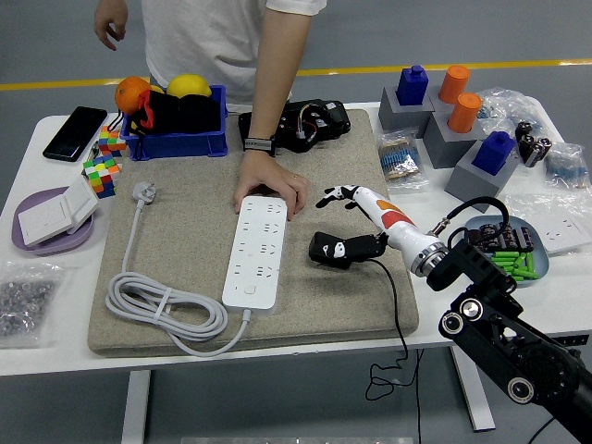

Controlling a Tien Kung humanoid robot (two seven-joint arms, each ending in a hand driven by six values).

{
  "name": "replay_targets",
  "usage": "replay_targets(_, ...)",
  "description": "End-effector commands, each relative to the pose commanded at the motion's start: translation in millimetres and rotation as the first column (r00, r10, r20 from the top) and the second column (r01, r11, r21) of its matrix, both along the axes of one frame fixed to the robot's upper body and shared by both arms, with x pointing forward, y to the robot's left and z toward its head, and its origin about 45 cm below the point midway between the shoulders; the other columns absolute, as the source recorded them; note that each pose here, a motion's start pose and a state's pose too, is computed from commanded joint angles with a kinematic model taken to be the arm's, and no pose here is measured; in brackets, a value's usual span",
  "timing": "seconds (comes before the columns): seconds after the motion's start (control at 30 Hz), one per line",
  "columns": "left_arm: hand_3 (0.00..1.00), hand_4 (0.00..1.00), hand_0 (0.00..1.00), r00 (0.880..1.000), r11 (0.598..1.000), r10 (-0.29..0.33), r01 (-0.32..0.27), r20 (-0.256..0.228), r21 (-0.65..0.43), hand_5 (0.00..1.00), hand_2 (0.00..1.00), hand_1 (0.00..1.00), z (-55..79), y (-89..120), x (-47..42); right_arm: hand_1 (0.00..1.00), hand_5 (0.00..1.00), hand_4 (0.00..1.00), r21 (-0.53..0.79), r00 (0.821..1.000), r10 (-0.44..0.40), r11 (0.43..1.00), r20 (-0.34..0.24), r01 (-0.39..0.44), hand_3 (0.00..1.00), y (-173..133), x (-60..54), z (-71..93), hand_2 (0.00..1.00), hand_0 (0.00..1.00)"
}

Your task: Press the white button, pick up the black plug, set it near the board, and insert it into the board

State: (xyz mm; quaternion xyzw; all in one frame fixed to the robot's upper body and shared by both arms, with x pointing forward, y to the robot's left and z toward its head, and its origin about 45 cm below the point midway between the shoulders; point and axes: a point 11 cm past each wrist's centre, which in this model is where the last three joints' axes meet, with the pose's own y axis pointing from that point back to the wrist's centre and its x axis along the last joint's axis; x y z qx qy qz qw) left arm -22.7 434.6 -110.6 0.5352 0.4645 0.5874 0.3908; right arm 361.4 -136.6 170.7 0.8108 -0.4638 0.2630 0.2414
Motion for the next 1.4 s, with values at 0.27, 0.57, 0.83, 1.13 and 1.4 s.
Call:
replay_targets(0.27, 0.652, 0.624, 0.655, 1.0, 1.0, 0.001, -0.001, -0.008, 0.001, 0.01, 0.651, 0.655, 0.1, 0.3, -3.3, 0.772, 0.211, 0.978, -0.015, 0.999, 0.007, 1.0, -0.046, -0.007, 0.447, 1.8, -1.2, -18.9, 0.779, 0.766)
replay_targets(0.57, 0.651, 0.624, 0.655, 1.0, 1.0, 0.002, -0.002, -0.003, -0.004, 0.01, 0.652, 0.655, -0.8, -2.2, -2.0, 0.766, 0.192, 0.959, -0.049, 0.997, -0.006, 0.999, -0.076, 0.003, 0.445, -1.0, 5.5, -33.1, 0.76, 0.758)
replay_targets(0.83, 0.652, 0.624, 0.655, 1.0, 1.0, 0.005, -0.005, -0.005, -0.005, 0.01, 0.651, 0.656, -1.0, -3.0, -2.9, 0.758, 0.172, 0.94, -0.063, 0.997, -0.021, 0.998, -0.079, 0.016, 0.452, -6.6, 9.3, -37.4, 0.752, 0.746)
replay_targets(1.13, 0.651, 0.623, 0.654, 1.0, 1.0, 0.005, -0.005, -0.003, -0.006, 0.01, 0.652, 0.656, -1.3, -3.7, -2.6, 0.734, 0.148, 0.925, -0.082, 0.994, -0.033, 0.996, -0.104, 0.025, 0.47, -12.7, 8.8, -44.6, 0.738, 0.715)
replay_targets(1.4, 0.651, 0.623, 0.654, 1.0, 1.0, 0.004, -0.004, -0.001, -0.005, 0.009, 0.652, 0.655, -1.1, -3.2, -1.2, 0.655, 0.135, 0.913, -0.073, 0.994, -0.026, 0.997, -0.11, 0.018, 0.463, -11.9, 7.3, -46.3, 0.669, 0.6)
